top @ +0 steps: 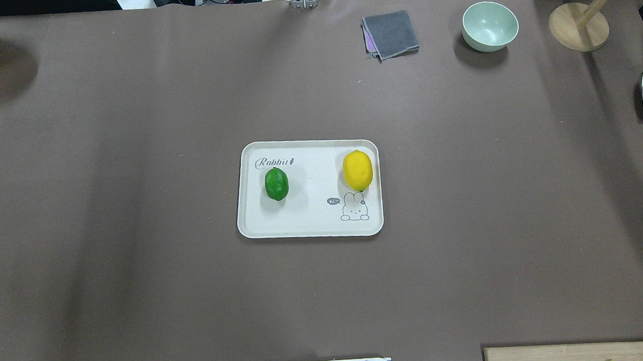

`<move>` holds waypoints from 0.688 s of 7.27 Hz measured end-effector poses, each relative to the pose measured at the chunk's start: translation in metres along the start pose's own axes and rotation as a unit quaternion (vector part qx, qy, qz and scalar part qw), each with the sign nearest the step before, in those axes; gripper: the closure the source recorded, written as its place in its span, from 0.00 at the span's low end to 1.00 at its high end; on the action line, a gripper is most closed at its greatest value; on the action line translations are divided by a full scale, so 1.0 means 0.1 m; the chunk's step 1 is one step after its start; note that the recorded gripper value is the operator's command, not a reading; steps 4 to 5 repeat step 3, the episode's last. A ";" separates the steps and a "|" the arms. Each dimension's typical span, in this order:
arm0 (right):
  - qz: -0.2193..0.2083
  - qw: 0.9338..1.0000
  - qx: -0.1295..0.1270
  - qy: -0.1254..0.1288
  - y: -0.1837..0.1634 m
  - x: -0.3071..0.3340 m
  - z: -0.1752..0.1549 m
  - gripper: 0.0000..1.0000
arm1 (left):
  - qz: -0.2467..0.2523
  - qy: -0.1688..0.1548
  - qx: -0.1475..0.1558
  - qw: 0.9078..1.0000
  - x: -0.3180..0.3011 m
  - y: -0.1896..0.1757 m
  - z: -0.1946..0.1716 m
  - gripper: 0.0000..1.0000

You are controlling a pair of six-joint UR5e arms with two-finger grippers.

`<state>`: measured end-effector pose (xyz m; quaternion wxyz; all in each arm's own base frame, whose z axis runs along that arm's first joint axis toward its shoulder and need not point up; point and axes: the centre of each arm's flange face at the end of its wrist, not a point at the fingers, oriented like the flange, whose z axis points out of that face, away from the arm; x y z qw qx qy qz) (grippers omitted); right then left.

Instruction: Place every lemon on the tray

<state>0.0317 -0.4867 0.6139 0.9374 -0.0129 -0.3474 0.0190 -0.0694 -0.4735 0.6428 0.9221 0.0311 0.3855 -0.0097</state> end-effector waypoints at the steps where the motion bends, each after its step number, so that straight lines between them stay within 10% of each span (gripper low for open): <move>1: 0.004 1.000 0.000 -0.001 0.03 0.05 0.00 0.01 | 0.000 0.000 0.000 1.000 0.00 0.00 0.00 0.02; 5: 0.010 1.000 0.000 -0.003 0.07 0.11 -0.01 0.01 | 0.000 0.000 0.000 1.000 0.00 0.00 0.00 0.02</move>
